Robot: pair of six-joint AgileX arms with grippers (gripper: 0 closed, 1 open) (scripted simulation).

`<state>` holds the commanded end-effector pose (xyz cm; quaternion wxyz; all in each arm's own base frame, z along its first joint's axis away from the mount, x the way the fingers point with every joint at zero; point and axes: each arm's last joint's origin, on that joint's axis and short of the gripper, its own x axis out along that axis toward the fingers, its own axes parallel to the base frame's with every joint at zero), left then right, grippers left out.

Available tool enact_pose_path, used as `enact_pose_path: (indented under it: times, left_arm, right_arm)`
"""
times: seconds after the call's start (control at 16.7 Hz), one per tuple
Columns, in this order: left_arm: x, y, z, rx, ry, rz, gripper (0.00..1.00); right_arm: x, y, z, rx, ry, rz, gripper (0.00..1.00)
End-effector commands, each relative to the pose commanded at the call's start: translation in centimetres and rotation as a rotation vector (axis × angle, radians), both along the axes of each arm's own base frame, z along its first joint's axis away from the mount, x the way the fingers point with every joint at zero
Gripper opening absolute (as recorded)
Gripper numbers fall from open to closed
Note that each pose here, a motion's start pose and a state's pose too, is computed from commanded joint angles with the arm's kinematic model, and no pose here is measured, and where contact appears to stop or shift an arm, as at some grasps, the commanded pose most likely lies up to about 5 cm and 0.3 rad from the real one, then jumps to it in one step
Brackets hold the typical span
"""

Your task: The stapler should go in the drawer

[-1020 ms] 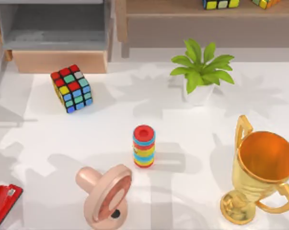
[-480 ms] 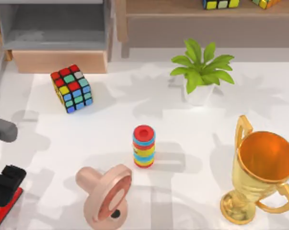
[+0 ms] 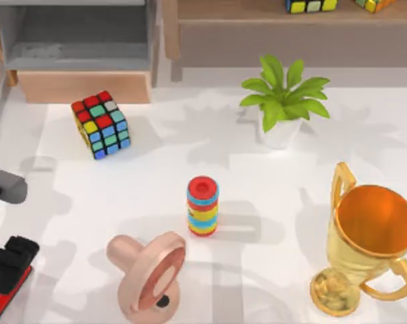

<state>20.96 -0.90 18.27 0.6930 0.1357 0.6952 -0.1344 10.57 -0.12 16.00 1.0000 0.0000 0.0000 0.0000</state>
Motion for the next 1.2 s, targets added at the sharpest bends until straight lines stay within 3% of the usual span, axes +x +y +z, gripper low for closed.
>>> enact_pose_path:
  times: [0.48, 0.78, 1.2]
  left_arm:
    - [0.1, 0.0, -6.2, 0.000, -0.008, -0.001, 1.00]
    - [0.0, 0.0, -6.5, 0.000, -0.003, -0.001, 1.00]
    - [0.0, 0.0, -6.5, 0.000, -0.003, -0.001, 0.47]
  right_arm:
    - [0.0, 0.0, 0.0, 0.000, 0.000, 0.000, 1.00]
    - [0.0, 0.0, 0.0, 0.000, 0.000, 0.000, 1.00]
    - [0.0, 0.0, 0.0, 0.000, 0.000, 0.000, 1.00]
